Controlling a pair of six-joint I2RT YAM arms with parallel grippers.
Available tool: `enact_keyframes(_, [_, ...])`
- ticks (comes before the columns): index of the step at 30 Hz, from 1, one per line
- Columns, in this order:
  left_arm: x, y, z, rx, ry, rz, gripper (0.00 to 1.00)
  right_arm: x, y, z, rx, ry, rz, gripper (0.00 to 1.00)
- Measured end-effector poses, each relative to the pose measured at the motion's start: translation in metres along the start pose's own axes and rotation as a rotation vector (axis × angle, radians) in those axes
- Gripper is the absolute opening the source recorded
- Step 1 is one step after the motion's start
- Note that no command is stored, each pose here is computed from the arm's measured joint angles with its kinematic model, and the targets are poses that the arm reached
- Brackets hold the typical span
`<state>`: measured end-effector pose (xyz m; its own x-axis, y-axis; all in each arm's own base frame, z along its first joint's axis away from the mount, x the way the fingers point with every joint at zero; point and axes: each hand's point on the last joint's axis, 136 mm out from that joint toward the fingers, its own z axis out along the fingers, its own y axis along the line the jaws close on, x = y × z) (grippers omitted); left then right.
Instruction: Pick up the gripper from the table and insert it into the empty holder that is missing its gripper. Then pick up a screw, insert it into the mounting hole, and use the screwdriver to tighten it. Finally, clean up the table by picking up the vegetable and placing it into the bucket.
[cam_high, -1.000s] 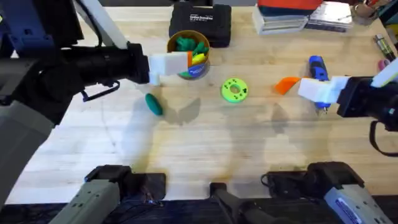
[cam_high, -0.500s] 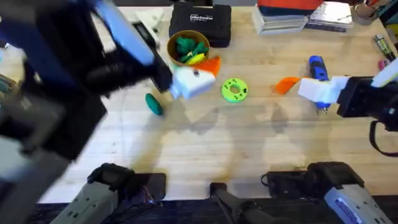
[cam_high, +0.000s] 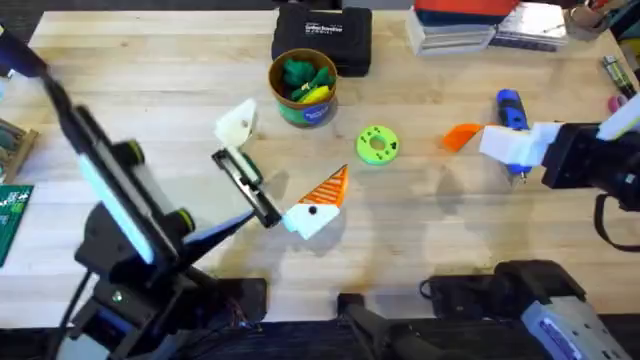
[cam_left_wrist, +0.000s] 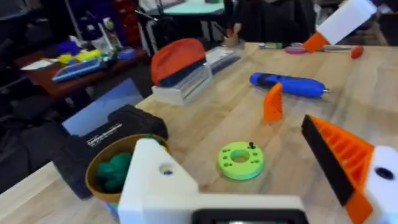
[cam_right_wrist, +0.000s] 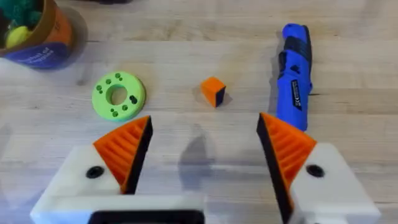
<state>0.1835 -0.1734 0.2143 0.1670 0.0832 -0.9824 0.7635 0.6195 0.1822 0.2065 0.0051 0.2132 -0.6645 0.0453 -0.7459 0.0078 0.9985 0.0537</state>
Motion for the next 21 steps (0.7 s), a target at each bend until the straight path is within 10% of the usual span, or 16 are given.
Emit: enact_keyframes(21, [0.056,0.015,-0.016,-0.136,0.115,-0.083,0.985,0.0,0.0,0.0,0.0,0.0,0.0,0.994])
